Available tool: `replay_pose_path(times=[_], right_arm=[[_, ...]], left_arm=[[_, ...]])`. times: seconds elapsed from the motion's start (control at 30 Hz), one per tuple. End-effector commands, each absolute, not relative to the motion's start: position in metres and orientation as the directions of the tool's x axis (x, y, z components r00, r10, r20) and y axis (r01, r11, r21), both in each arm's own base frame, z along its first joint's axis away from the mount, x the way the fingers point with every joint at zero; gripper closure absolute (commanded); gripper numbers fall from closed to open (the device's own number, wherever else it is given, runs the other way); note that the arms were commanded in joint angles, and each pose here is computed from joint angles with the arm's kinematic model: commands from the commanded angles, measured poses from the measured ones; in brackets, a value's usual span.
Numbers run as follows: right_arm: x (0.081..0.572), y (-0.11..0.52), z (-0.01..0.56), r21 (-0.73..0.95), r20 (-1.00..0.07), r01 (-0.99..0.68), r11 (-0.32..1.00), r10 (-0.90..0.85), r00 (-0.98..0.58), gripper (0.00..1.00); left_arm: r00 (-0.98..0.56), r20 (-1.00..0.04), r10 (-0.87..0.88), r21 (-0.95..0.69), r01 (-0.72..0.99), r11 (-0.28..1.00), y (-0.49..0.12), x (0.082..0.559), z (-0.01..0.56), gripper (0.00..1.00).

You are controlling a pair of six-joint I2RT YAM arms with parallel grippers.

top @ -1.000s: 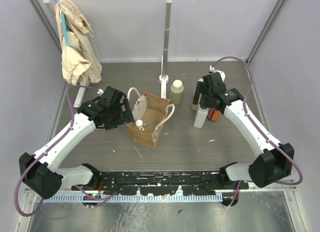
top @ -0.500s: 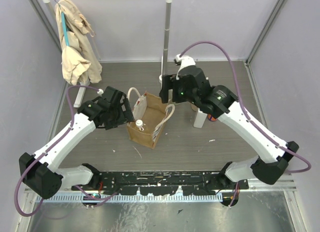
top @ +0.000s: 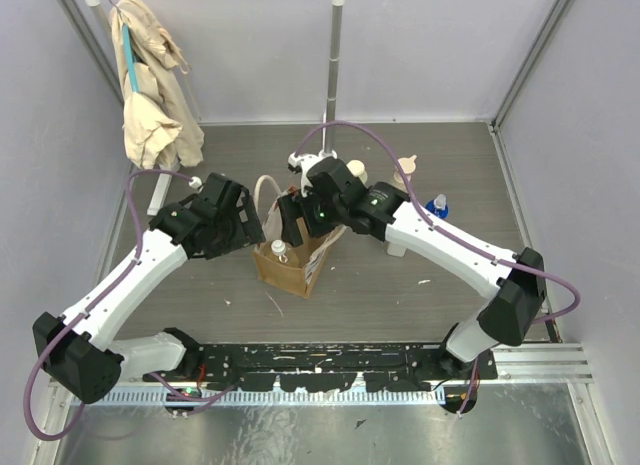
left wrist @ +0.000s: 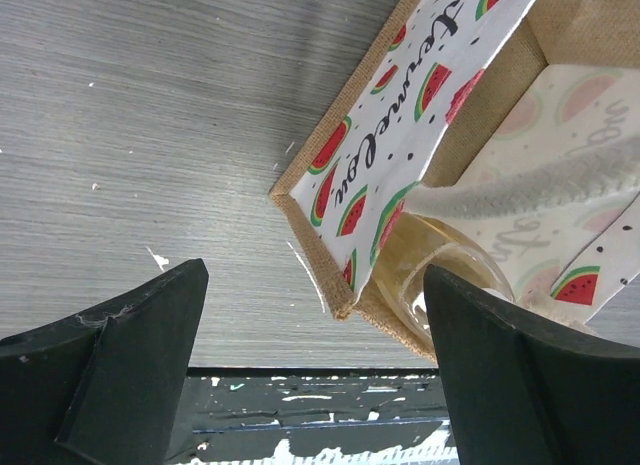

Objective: Take the personal care products out of the canvas bag

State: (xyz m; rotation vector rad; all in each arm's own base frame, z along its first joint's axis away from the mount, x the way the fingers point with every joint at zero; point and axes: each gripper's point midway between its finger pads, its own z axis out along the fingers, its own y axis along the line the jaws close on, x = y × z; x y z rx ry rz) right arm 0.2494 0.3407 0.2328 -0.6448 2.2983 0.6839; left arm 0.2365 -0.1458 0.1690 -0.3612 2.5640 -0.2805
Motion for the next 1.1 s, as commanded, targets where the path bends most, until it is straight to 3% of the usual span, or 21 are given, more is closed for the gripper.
replay_pose_path(times=[0.0,0.33,0.7,1.07], right_arm=[[0.237,0.364,0.241,0.343,-0.74,-0.697,0.63,-0.276,-0.614,0.14],[0.225,0.39,0.199,0.316,-0.712,-0.745,0.587,-0.372,-0.595,0.14],[0.244,0.388,0.165,0.233,-0.687,-0.703,0.672,-0.398,-0.608,0.17],[0.233,0.391,0.198,0.283,-0.726,-0.733,0.619,-0.361,-0.585,0.16]], left_arm=[[-0.808,-0.503,-0.306,-0.257,-0.198,0.946,-0.142,0.242,0.181,0.03],[-0.806,-0.508,-0.303,-0.244,-0.203,0.948,-0.138,0.24,0.181,0.03],[-0.807,-0.514,-0.291,-0.226,-0.2,0.953,-0.135,0.239,0.181,0.02],[-0.805,-0.518,-0.291,-0.22,-0.203,0.954,-0.131,0.235,0.181,0.02]])
